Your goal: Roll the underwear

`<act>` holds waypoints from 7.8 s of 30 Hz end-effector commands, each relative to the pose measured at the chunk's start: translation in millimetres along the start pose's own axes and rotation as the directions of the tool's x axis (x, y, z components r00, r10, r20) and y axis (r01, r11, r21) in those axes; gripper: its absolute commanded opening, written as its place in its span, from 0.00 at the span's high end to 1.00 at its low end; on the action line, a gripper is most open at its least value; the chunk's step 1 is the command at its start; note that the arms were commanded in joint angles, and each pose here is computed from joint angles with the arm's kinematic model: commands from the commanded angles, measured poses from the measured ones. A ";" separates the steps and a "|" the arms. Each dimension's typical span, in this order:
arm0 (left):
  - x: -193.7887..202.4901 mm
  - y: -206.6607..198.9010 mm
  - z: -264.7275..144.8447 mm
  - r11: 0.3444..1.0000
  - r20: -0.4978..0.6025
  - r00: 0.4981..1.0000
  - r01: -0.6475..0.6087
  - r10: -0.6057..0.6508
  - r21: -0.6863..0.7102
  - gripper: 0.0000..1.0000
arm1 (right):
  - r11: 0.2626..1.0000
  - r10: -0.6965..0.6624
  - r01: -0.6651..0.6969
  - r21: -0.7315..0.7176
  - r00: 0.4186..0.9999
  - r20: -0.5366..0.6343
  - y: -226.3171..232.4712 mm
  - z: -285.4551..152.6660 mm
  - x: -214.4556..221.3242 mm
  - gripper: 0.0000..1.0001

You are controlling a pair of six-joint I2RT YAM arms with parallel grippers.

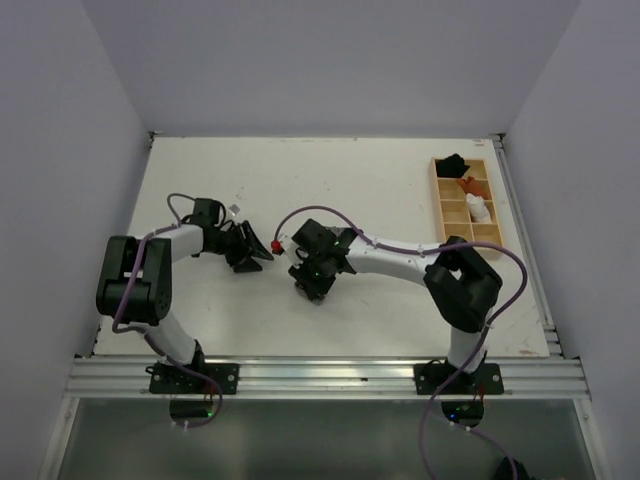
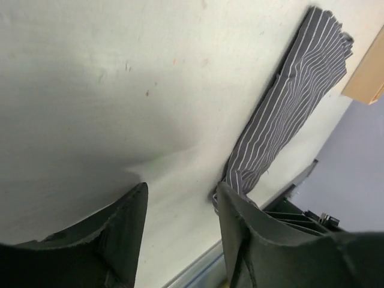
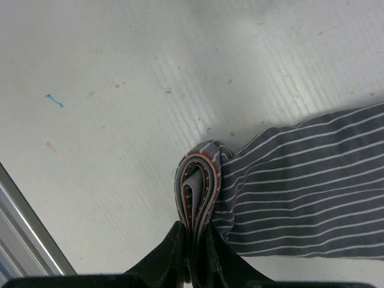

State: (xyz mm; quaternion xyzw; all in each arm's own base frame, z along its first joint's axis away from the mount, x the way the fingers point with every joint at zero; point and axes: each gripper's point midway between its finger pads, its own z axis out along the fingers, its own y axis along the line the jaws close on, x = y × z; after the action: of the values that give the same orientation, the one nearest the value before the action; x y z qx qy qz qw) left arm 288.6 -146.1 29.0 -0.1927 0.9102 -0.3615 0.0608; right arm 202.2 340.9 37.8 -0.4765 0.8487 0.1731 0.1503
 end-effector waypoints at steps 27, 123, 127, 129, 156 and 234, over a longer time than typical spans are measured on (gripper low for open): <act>21.2 -92.0 9.6 0.210 0.251 0.326 -0.893 0.911 0.397 0.55 | 0.800 0.412 -0.392 -0.455 0.909 -0.060 -35.4 10.7 2.1 1.00; 51.3 -48.0 96.2 0.258 -0.124 0.226 -0.847 0.966 0.466 1.00 | 0.887 0.113 -0.260 0.380 0.923 0.369 -67.2 -99.1 -29.8 0.44; 50.8 -47.3 96.8 0.266 -0.130 0.232 -0.847 0.964 0.461 1.00 | 0.903 -0.026 -0.082 0.422 0.970 0.244 -45.8 -73.9 -28.2 0.44; 50.8 -46.2 97.9 0.267 -0.134 0.231 -0.848 0.964 0.458 1.00 | 0.893 -0.103 0.000 0.450 0.973 0.206 -43.0 -71.1 -32.9 0.44; 46.6 -43.6 101.1 0.289 -0.157 0.245 -0.855 0.957 0.431 1.00 | 0.826 -0.330 0.329 0.458 0.940 -0.080 -27.6 -22.2 -15.5 0.47; -53.3 -118.3 -57.5 0.191 0.417 0.181 -0.981 0.891 0.018 0.46 | 0.792 0.306 -0.380 -0.478 0.924 -0.228 -3.0 41.7 34.2 0.87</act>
State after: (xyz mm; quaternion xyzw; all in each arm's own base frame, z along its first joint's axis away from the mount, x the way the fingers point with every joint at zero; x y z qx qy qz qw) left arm 382.0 -152.6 154.9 0.3163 0.7749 -0.2850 0.4671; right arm 218.5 362.0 22.1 -0.3726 0.8237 0.4273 0.0120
